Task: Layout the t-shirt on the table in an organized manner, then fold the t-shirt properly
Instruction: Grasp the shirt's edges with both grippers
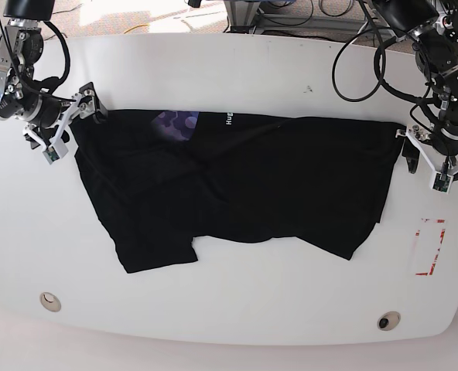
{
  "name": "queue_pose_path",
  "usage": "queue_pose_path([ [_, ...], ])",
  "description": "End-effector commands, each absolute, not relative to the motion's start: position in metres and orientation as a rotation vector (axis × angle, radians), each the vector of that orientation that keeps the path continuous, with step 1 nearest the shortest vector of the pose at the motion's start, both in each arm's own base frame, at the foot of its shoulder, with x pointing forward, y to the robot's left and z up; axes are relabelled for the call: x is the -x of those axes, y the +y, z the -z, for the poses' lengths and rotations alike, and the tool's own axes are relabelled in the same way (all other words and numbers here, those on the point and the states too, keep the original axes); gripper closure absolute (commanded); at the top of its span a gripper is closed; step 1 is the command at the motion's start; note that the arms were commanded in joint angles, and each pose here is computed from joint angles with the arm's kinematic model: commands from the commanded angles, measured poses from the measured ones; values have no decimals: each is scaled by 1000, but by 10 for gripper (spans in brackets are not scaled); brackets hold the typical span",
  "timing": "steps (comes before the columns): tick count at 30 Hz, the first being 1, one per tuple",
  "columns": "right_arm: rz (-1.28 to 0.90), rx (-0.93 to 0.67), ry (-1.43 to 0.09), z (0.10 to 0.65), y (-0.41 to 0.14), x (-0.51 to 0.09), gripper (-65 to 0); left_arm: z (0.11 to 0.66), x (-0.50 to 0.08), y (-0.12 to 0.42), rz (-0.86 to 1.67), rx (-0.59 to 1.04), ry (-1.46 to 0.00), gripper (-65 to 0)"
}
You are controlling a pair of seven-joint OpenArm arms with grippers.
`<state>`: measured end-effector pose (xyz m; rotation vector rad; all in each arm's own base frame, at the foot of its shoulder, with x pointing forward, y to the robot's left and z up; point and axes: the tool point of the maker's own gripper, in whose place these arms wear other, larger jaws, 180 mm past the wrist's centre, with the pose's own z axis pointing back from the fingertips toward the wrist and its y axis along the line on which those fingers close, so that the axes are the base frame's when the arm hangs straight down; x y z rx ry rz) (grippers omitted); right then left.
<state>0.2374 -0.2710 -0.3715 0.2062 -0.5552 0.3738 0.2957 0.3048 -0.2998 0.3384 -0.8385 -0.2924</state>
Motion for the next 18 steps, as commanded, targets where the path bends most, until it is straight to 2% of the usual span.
queue_pose_path([
  [1, -379, -204, -627, 357, -275, -254, -650, 289, -300, 307, 300, -354, -875, -442],
  [15, -253, -252, -619, 382, -293, -259, -650, 296, -292, 307, 304, -351, -851, -442],
  [18, -238, -255, -614, 385, -295, -259, -574, 296, -292, 307, 304, -351, -851, -442],
])
